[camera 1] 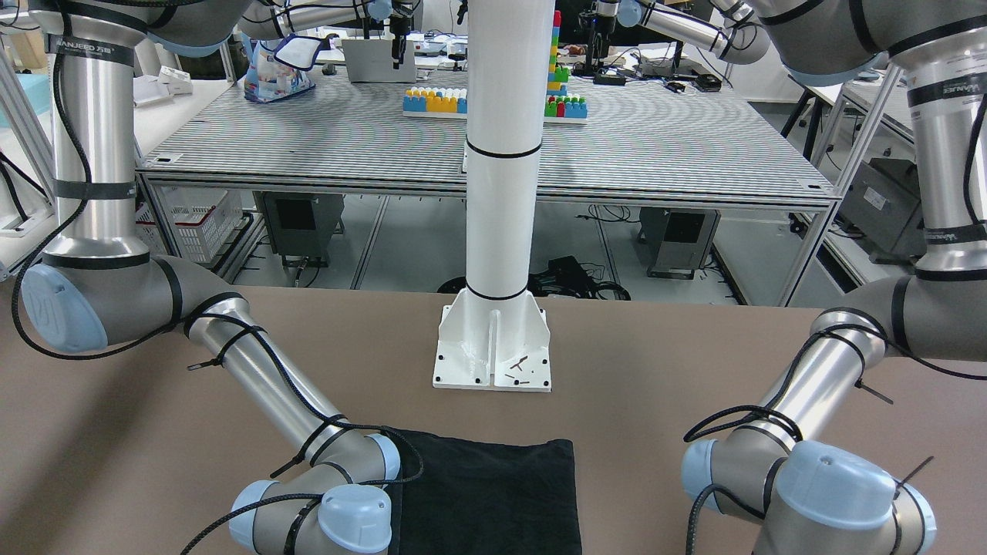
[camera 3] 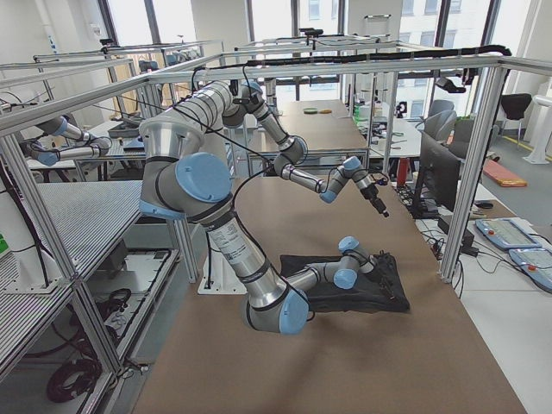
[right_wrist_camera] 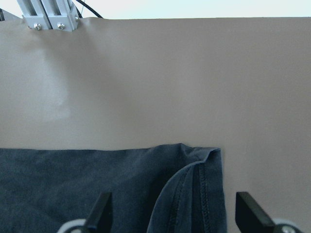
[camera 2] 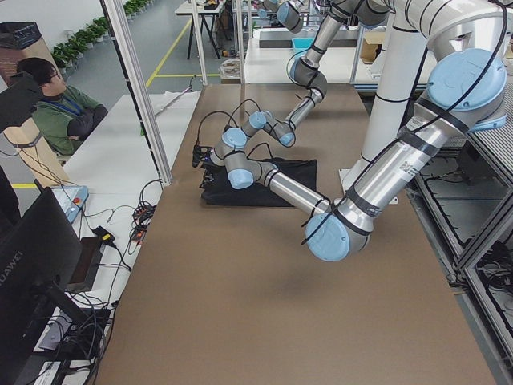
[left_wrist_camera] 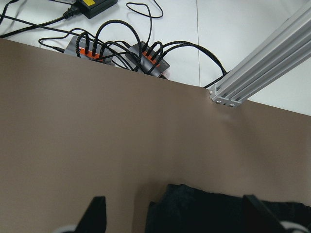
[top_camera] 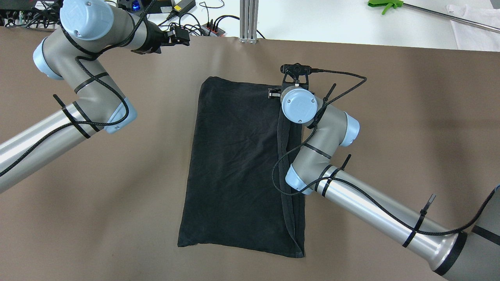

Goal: Fold clothes

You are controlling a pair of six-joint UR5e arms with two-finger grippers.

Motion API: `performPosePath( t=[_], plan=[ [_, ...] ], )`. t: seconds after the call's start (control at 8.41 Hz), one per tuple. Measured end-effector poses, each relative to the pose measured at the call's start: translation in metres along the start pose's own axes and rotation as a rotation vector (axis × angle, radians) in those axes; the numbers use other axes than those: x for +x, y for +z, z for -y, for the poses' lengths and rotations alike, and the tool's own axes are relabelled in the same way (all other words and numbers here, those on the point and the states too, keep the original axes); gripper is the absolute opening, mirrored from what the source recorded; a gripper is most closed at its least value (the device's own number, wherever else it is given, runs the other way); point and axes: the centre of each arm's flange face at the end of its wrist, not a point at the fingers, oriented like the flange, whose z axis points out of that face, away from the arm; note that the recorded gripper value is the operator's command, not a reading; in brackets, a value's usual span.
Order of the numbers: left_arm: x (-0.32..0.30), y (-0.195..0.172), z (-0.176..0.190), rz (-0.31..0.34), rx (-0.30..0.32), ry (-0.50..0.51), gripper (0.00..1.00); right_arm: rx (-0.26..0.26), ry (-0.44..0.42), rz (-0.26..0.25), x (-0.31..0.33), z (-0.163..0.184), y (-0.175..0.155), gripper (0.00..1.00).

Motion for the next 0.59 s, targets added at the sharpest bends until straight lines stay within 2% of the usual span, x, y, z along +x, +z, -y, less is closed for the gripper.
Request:
performPosePath(
  t=[0.12, 0.24, 0.36, 0.48, 0.59],
  plan=[
    [0.001, 0.0, 0.0, -0.001, 0.0, 0.001, 1.0, -0.004, -0.002, -0.007, -0.003, 0.0, 0.006, 0.71],
    [0.002, 0.0, 0.001, -0.001, 0.001, 0.002, 1.0, -0.007, -0.003, -0.009, -0.007, 0.0, 0.009, 0.62],
    [0.002, 0.0, 0.001, 0.0, 0.001, 0.003, 1.0, -0.011, -0.004, -0.008, -0.01, -0.001, 0.011, 0.44],
    [0.002, 0.001, 0.002, 0.001, 0.001, 0.003, 1.0, -0.016, -0.006, -0.008, -0.013, -0.002, 0.012, 0.21],
    [0.002, 0.003, 0.003, 0.004, 0.002, 0.002, 1.0, -0.02, -0.008, -0.008, -0.015, -0.003, 0.013, 0.03]
  ],
)
